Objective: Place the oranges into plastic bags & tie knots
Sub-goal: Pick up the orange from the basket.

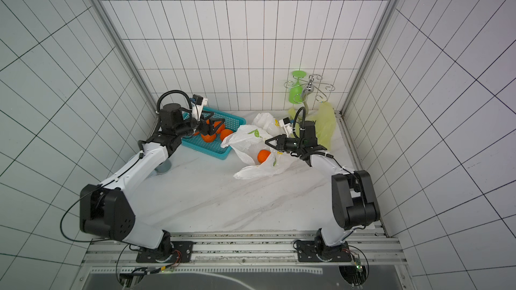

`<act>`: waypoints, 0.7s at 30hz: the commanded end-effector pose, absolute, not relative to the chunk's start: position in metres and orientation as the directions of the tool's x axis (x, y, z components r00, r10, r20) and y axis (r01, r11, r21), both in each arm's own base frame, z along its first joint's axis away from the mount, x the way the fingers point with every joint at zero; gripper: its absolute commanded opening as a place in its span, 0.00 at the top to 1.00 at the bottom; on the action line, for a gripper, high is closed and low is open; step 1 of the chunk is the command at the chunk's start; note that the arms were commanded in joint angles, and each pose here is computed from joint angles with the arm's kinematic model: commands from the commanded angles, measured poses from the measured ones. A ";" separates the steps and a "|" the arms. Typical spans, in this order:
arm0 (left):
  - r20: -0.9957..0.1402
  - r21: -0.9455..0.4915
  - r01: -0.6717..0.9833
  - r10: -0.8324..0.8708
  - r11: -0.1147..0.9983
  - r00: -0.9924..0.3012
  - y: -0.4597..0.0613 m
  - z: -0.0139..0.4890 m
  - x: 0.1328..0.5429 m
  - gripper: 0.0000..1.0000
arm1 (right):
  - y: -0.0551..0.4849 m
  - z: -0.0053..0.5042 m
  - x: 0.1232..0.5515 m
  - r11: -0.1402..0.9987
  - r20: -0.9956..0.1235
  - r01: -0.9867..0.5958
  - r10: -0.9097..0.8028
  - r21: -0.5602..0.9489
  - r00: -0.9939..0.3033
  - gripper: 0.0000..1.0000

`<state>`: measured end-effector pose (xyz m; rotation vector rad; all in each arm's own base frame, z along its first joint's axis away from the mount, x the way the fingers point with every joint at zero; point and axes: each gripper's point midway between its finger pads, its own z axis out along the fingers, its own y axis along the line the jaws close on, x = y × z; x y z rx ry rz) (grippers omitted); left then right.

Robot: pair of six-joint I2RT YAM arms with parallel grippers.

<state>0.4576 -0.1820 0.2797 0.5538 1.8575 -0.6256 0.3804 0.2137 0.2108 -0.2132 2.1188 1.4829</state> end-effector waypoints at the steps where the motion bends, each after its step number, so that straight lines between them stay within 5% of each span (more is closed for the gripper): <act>1: -0.830 0.009 0.464 0.266 0.886 -0.490 -0.149 0.206 0.496 0.18 | 0.208 0.248 0.390 0.392 -0.604 -0.504 0.189 0.769 -0.775 1.00; 9: -0.677 0.002 0.483 0.357 0.875 -0.643 -0.182 0.119 0.526 0.17 | 0.203 0.251 0.389 0.402 -0.616 -0.511 0.196 0.760 -0.763 1.00; 21: -0.555 0.025 0.475 0.408 0.880 -0.725 -0.201 0.051 0.542 0.15 | 0.200 0.253 0.387 0.400 -0.620 -0.515 0.199 0.758 -0.759 1.00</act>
